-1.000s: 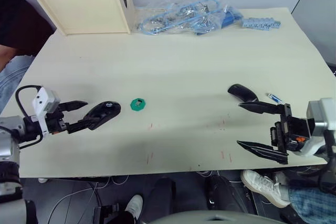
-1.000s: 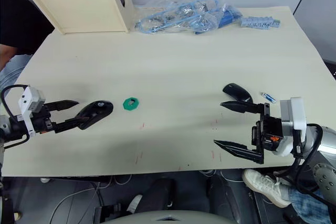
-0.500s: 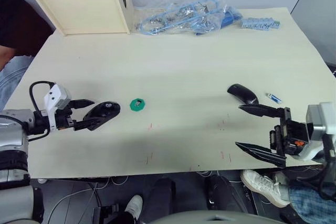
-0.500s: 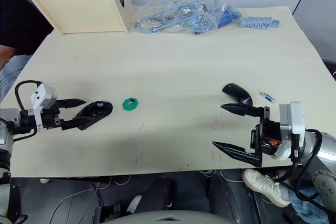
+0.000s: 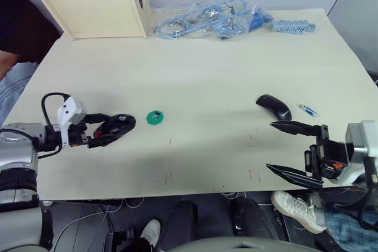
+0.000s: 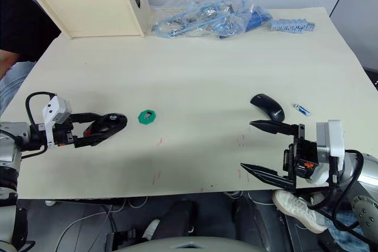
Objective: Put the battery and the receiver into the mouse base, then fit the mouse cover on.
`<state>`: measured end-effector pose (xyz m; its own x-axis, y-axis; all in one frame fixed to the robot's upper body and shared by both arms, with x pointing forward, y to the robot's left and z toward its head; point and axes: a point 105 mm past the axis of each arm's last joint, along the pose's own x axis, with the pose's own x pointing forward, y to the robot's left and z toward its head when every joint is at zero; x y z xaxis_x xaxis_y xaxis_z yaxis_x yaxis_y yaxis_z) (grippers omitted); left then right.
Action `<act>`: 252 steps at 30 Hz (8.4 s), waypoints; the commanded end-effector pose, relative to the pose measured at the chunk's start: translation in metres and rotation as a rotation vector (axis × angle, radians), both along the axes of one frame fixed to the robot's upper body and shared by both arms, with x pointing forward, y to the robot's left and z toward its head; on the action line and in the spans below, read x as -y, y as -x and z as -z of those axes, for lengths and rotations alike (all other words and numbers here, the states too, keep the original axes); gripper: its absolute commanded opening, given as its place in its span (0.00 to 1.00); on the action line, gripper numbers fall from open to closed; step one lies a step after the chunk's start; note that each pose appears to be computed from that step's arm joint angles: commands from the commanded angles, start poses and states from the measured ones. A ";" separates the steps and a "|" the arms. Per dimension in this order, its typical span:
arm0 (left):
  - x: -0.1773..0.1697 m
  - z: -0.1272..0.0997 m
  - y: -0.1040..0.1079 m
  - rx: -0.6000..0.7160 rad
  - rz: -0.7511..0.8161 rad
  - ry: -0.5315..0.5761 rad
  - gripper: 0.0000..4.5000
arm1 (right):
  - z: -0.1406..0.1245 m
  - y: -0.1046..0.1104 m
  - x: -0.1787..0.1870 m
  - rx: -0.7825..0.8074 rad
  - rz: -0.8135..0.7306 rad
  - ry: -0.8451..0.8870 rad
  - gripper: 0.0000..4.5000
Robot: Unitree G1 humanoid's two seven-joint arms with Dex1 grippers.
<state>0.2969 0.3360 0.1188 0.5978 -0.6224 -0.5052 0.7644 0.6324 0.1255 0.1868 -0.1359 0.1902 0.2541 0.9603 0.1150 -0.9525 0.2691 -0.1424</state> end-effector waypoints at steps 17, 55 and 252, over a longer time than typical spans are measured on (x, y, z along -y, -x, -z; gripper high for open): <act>-0.004 0.002 -0.001 0.031 -0.017 -0.029 0.98 | -0.005 0.002 0.004 0.052 0.002 -0.001 1.00; 0.183 -0.083 0.021 0.178 0.318 -0.095 0.66 | 0.002 -0.028 0.032 0.059 0.105 0.027 1.00; 0.293 0.033 0.014 -0.023 0.521 -0.214 0.66 | 0.062 -0.087 -0.048 -0.597 0.329 0.891 0.02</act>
<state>0.2911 0.0408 0.1000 0.2644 -0.7348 -0.6246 0.9610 0.1465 0.2344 0.2734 -0.0894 0.1261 0.2895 0.5197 -0.8038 -0.8297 0.5549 0.0599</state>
